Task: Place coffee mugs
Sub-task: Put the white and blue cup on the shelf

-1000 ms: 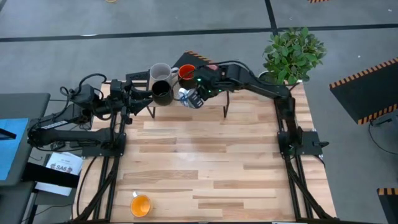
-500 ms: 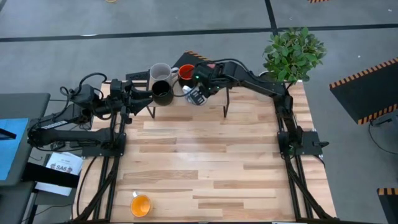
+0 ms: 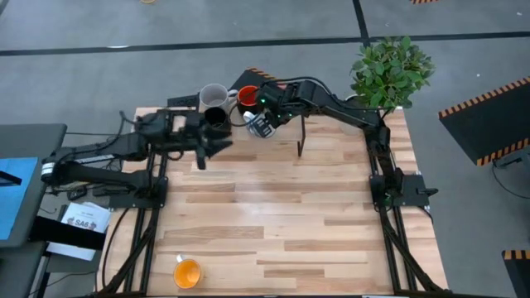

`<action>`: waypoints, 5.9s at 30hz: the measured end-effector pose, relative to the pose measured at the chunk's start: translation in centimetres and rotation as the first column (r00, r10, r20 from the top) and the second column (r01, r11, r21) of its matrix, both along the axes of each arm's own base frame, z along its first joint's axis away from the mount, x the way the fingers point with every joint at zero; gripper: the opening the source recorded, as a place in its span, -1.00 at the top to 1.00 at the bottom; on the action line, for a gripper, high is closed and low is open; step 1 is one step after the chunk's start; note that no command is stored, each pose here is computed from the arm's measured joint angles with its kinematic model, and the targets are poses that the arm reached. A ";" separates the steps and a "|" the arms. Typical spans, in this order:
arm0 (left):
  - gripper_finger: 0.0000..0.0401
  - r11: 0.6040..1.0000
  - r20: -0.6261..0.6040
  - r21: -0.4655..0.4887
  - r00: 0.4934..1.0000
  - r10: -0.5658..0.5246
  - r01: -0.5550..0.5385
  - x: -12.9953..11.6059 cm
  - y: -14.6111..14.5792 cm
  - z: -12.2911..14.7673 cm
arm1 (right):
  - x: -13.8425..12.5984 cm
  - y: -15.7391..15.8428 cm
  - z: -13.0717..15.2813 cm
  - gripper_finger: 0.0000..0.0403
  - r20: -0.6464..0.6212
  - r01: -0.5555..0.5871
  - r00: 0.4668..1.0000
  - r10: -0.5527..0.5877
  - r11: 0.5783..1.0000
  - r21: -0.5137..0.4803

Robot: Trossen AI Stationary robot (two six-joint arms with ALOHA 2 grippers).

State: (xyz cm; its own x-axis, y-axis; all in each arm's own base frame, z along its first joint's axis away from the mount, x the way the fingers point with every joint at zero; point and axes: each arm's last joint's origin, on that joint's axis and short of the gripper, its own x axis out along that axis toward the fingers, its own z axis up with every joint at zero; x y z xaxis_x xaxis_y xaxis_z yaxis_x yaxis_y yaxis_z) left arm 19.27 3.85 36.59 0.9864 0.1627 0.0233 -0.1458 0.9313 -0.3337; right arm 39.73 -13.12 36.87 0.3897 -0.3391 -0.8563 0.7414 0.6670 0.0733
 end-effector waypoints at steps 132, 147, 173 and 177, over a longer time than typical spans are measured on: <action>1.00 0.748 -0.225 0.575 0.815 0.534 -0.332 8.7 1.3 -6.4 | 0.8 -2.0 -0.3 0.02 0.150 0.089 0.982 -0.112 0.984 0.152; 1.00 0.767 -0.090 0.501 0.858 0.506 -0.400 3.9 0.2 -1.8 | -1.2 -2.6 2.4 0.03 0.211 0.066 0.974 -0.087 0.993 0.101; 1.00 0.993 0.242 0.071 0.967 0.075 -0.095 -4.6 -5.0 -3.1 | -3.1 9.5 -6.5 0.87 0.225 -0.165 0.956 0.187 0.980 -0.112; 1.00 0.994 0.249 0.060 0.966 0.069 -0.086 -4.6 -5.0 -3.1 | -2.6 9.3 -8.5 0.92 0.303 -0.082 0.943 0.135 0.980 -0.179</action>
State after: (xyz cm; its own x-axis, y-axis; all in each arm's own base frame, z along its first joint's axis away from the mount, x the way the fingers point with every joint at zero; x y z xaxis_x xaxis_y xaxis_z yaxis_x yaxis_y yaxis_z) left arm 14.66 -1.11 33.53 0.9333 0.2279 0.2774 -0.1400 0.9426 -0.3032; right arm 37.16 -3.83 28.36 0.6708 -0.4033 -0.6225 0.6209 0.7644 0.1738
